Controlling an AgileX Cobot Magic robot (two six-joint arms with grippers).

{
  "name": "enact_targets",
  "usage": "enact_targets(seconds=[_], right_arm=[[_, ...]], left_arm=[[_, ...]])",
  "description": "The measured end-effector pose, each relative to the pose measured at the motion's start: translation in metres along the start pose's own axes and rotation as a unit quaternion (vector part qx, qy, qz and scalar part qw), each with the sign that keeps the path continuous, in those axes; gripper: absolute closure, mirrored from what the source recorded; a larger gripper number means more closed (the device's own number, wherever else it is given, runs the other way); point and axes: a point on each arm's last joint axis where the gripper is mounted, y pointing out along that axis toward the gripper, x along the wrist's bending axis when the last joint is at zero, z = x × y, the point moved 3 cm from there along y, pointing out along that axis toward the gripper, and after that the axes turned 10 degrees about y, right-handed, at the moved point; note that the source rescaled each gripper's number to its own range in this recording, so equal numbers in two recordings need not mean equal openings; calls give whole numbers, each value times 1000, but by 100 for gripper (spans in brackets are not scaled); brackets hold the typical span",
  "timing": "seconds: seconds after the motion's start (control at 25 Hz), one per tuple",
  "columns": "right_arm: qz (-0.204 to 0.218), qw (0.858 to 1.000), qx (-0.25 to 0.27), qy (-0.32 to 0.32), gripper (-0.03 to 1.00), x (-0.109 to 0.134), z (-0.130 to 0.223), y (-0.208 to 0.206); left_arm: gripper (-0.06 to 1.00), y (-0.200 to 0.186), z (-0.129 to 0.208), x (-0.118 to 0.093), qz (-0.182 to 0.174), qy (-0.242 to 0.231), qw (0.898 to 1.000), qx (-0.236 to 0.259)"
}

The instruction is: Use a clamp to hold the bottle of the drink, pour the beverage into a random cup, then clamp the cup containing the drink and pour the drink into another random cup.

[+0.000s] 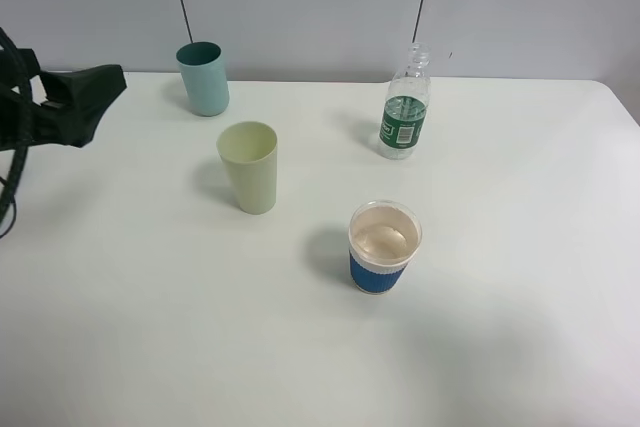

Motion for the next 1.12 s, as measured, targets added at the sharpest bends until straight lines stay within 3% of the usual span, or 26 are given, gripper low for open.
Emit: enact_targets(seconds=[0.12,0.24,0.32,0.56,0.76,1.12], right_arm=[[0,1000,0,0,-3,0,0,0],[0,1000,0,0,-3,0,0,0],[0,1000,0,0,-3,0,0,0],[0,1000,0,0,-3,0,0,0],[0,1000,0,0,-3,0,0,0],[0,1000,0,0,-3,0,0,0]], left_arm=[[16,-13,-15,7,-17,4,999,39],[1,-30,-29,14,-35,5,996,79],[-3,-44,-41,18,-46,7,995,87],[-4,-89,-62,26,-79,21,992,95],[-4,-126,-60,31,-111,32,988,105],[-4,-172,-35,32,-146,-18,978,150]])
